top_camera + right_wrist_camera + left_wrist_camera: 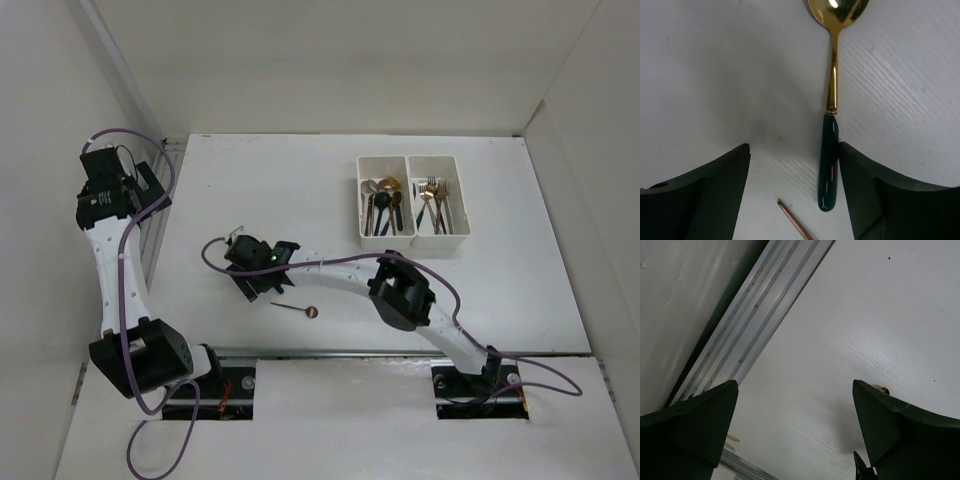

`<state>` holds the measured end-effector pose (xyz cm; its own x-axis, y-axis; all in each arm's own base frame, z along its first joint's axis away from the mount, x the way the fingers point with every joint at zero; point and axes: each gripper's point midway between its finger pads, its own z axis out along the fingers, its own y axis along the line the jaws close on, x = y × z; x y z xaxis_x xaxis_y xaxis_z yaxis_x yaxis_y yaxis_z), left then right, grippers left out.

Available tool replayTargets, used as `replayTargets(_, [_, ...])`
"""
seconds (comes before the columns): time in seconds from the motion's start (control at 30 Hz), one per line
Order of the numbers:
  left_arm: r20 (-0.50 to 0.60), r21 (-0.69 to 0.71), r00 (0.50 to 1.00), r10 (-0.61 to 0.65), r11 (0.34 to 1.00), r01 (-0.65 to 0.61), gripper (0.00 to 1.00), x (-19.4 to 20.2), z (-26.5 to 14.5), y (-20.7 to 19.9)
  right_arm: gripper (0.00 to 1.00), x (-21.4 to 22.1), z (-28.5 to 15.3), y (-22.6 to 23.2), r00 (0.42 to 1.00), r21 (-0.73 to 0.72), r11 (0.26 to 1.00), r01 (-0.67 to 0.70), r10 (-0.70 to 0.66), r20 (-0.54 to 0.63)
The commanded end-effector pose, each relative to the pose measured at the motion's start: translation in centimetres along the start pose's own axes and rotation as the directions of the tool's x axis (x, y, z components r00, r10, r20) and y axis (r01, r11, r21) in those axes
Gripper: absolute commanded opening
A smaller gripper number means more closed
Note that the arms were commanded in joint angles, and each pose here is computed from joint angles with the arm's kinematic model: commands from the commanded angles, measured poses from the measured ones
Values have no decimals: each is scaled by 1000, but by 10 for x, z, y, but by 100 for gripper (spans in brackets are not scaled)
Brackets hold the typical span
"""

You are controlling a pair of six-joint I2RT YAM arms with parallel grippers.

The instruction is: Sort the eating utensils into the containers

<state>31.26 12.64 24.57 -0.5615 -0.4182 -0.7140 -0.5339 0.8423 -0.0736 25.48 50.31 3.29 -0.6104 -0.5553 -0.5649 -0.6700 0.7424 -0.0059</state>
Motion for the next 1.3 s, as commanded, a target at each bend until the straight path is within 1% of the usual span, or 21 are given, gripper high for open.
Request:
replayTargets(0.0, [36, 14, 999, -35, 999, 35, 98, -8, -3, 2, 75, -17, 3, -9, 998, 65, 998, -21, 18, 58])
replayTargets(0.1, [32, 31, 999, -41, 999, 40, 98, -8, -3, 1, 58, -4, 15, -13, 1000, 87, 996, -11, 9, 29])
replayTargets(0.17, [33, 25, 998, -47, 999, 46, 98, -9, -3, 4, 39, 8, 22, -13, 1000, 87, 996, 0, 1, -6])
replayTargets(0.27, [33, 25, 999, -38, 999, 37, 98, -9, -3, 4, 1, 21, 26, -16, 999, 99, 995, -19, 23, -32])
replayTargets(0.43, [22, 32, 999, -37, 999, 37, 98, -7, 0, 3, 0, 13, 25, -24, 1000, 145, 989, -10, 11, -4])
replayTargets(0.57, [20, 41, 999, -37, 998, 36, 98, -7, 0, 1, 0, -52, -19, -44, 977, 150, 977, -150, 123, 172])
replayTargets(0.6, [12, 39, 1000, -26, 999, 26, 98, -4, 2, 2, 0, -81, -49, -51, 942, 107, 961, -254, 221, 252])
replayTargets(0.67, [7, 73, 1000, 0, 997, -1, 98, -2, 1, -3, 0, -105, -75, -84, 883, 81, 920, -384, 340, 324])
replayTargets(0.7, [4, 99, 1000, 19, 995, -19, 98, -2, 1, -7, 0, -134, -113, -97, 817, 22, 895, -446, 396, 419])
replayTargets(0.73, [2, 138, 999, 45, 989, -45, 98, -1, 0, -12, 0, -141, -127, -109, 772, -3, 867, -498, 445, 454])
replayTargets(0.83, [22, 381, 984, 178, 908, -172, 91, 7, -11, -51, 0, -140, -155, -164, 702, 31, 808, -588, 491, 515])
replayTargets(0.87, [7, 481, 972, 234, 852, -209, 91, 16, -15, -71, 0, -133, -156, -176, 703, 54, 798, -600, 495, 510])
replayTargets(0.97, [102, 576, 864, 493, 679, -455, 89, 35, -21, -108, 0, -93, -149, -232, 708, 168, 733, -660, 532, 464])
replayTargets(1.0, [152, 593, 799, 582, 593, -545, 89, 47, -27, -127, 0, -83, -148, -244, 707, 184, 720, -670, 542, 454])
replayTargets(1.03, [221, 586, 689, 691, 471, -660, 89, 63, -23, -130, 0, -60, -144, -266, 707, 223, 693, -686, 561, 431])
replayTargets(1.07, [249, 588, 665, 705, 435, -682, 90, 68, -32, -140, 0, -50, -143, -276, 703, 238, 679, -695, 573, 421])
replayTargets(1.13, [377, 557, 450, 810, 189, -808, 90, 106, -40, -157, 0, -29, -135, -301, 689, 266, 642, -719, 605, 400])
replayTargets(1.17, [408, 547, 380, 830, 111, -830, 90, 120, -43, -162, 0, -31, -133, -307, 681, 246, 645, -724, 608, 408])
replayTargets(1.2, [422, 550, 313, 851, 33, -834, 90, 141, -43, -163, 0, -30, -130, -312, 710, 244, 679, -693, 584, 393])
replayTargets(1.23, [482, 526, 202, 853, -98, -845, 90, 160, -50, -174, 0, -28, -124, -318, 720, 227, 694, -683, 588, 370])
replayTargets(1.27, [514, 519, 122, 849, -194, -833, 90, 177, -50, -175, 0, -26, -117, -323, 732, 258, 693, -673, 574, 367])
